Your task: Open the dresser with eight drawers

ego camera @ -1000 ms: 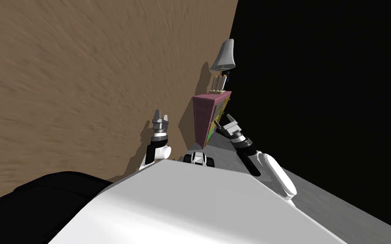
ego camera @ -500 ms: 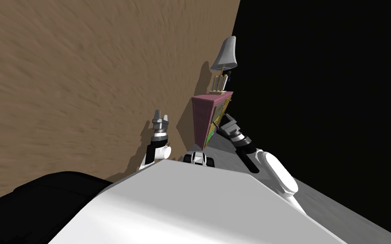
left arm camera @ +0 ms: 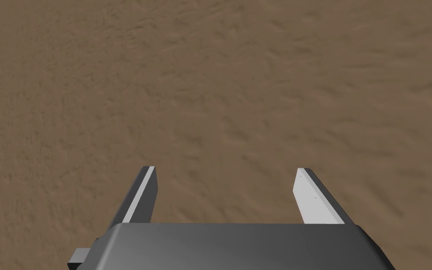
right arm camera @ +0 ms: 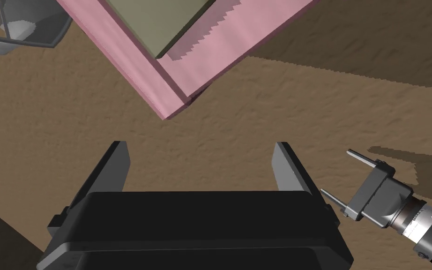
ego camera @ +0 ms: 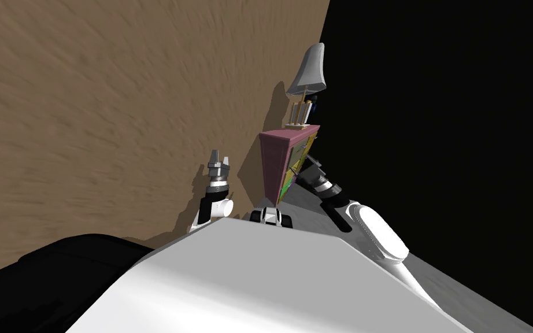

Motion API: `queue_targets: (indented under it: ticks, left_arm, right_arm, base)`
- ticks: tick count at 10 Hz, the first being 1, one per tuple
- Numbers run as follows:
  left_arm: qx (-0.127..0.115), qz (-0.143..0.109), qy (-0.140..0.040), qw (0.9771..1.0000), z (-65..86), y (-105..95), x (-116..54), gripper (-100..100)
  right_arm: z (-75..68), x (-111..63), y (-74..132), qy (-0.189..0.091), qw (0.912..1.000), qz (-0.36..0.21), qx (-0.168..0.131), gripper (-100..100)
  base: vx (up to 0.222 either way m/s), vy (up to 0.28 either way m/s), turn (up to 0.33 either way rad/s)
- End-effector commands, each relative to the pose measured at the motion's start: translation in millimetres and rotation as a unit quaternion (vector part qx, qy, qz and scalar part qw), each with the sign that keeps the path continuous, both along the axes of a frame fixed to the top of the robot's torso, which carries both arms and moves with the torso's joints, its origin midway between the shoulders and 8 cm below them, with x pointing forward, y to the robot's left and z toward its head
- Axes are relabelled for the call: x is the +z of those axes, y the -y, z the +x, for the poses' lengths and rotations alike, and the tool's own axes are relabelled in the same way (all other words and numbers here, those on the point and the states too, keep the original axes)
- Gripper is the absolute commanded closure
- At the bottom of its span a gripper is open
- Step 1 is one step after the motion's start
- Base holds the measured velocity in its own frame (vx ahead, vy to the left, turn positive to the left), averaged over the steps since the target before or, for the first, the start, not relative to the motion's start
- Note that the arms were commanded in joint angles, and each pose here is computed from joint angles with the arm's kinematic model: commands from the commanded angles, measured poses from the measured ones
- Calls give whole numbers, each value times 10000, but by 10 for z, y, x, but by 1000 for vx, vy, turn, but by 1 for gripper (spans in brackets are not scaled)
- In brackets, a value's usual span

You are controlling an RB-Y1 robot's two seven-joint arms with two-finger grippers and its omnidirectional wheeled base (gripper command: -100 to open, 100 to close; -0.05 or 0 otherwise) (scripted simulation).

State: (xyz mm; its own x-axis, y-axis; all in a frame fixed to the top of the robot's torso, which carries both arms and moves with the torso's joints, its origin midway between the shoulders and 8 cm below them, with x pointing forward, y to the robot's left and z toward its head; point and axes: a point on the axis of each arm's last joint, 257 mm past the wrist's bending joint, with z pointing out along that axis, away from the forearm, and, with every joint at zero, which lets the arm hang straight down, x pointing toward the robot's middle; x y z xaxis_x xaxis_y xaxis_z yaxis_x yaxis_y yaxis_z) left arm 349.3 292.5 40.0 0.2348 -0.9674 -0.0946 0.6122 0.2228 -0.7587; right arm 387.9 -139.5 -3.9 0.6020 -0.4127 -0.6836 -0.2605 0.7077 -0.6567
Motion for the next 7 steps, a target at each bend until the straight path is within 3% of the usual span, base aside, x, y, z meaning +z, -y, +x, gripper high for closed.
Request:
queue_targets:
  ticks: [1, 7]
  left_arm:
    - [0, 0, 0, 10000, 0, 0, 0, 0]
    - [0, 0, 0, 10000, 0, 0, 0, 0]
  right_arm:
    - [44, -43, 10, 219, 9983, -521, -148, -100]
    - [157, -119, 55, 776, 9804, -1748, -476, -100]
  base:
    - [44, -53, 40]
    - [56, -54, 53]
